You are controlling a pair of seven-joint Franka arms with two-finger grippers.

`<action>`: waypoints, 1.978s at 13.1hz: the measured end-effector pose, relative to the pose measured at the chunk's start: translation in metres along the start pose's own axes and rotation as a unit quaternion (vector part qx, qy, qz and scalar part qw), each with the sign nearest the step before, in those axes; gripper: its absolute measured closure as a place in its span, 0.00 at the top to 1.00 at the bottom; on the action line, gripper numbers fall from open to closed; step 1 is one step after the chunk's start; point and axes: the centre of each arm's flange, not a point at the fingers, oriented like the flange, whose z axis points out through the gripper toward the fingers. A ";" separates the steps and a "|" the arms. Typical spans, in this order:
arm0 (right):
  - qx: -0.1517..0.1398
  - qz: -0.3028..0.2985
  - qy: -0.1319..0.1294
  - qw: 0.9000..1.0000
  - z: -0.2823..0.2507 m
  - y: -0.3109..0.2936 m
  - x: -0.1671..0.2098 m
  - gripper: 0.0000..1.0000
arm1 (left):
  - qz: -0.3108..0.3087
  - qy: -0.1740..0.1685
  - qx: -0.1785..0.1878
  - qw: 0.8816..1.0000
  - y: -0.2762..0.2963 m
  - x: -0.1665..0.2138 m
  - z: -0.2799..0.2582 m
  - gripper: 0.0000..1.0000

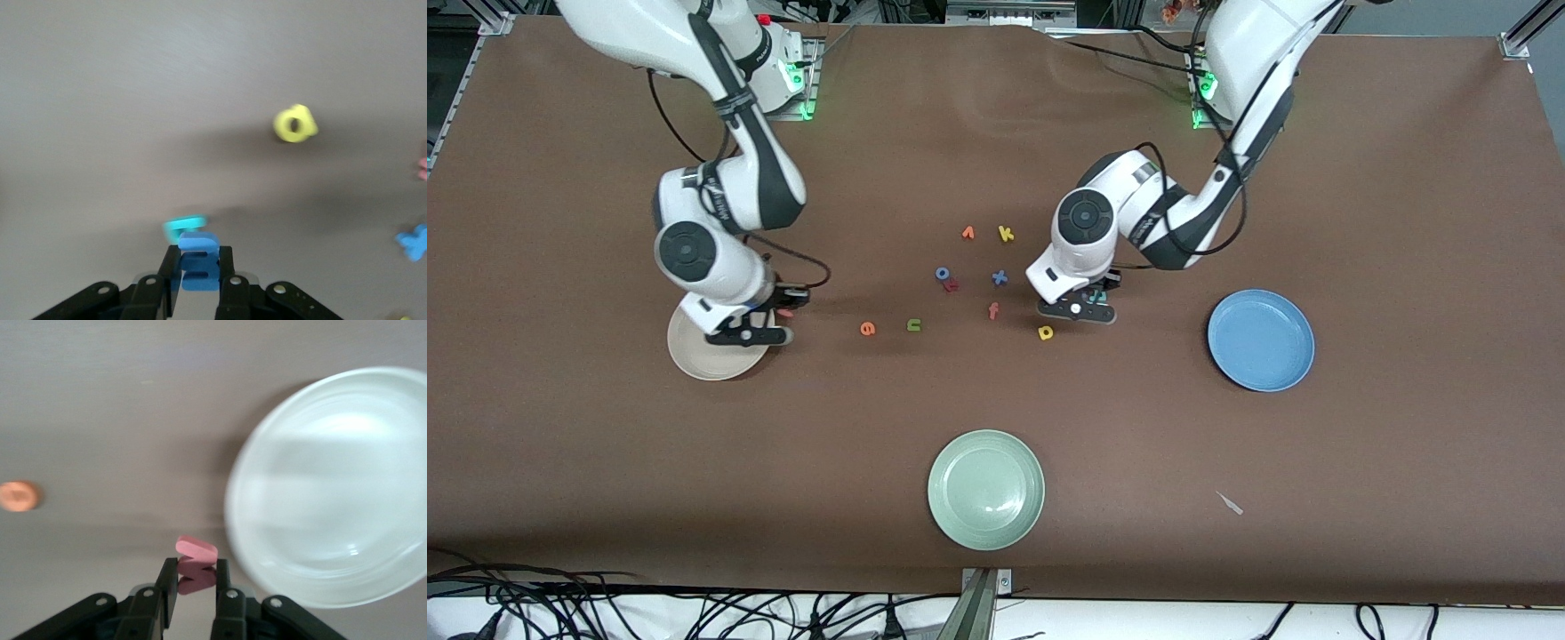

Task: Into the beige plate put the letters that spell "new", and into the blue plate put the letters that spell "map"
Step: 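Carry the pink m to the beige plate while the left gripper carries the blue m, then release both letters and move the grippers to the orange e and teal b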

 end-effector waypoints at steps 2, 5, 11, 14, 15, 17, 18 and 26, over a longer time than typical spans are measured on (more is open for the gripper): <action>-0.005 -0.017 -0.003 1.000 0.004 0.030 0.004 0.26 | 0.031 -0.010 0.010 0.999 -0.059 0.014 -0.036 0.27; -0.013 -0.033 -0.006 0.999 0.013 0.057 0.008 0.26 | 0.087 -0.018 0.001 0.996 -0.158 0.035 -0.045 0.27; 0.005 -0.019 0.020 1.000 -0.003 0.044 0.022 0.87 | 0.157 -0.036 0.039 0.986 -0.263 0.054 -0.003 0.27; 0.022 0.010 0.025 0.999 -0.009 0.000 0.022 1.00 | 0.163 -0.041 0.027 0.985 -0.270 0.065 0.055 0.27; 0.027 0.023 0.026 0.999 -0.011 -0.016 0.021 1.00 | 0.161 -0.042 0.021 0.986 -0.273 0.067 0.067 0.27; 0.034 0.042 0.027 0.998 -0.012 -0.045 0.020 1.00 | 0.158 -0.043 0.017 0.986 -0.279 0.068 0.073 0.31; 0.037 0.052 0.028 0.998 -0.010 -0.057 0.020 1.00 | 0.156 -0.040 0.018 0.987 -0.281 0.069 0.070 0.38; 0.057 0.077 0.041 0.995 0.035 -0.121 0.018 1.00 | 0.119 -0.014 -0.033 0.992 -0.214 0.063 0.004 1.00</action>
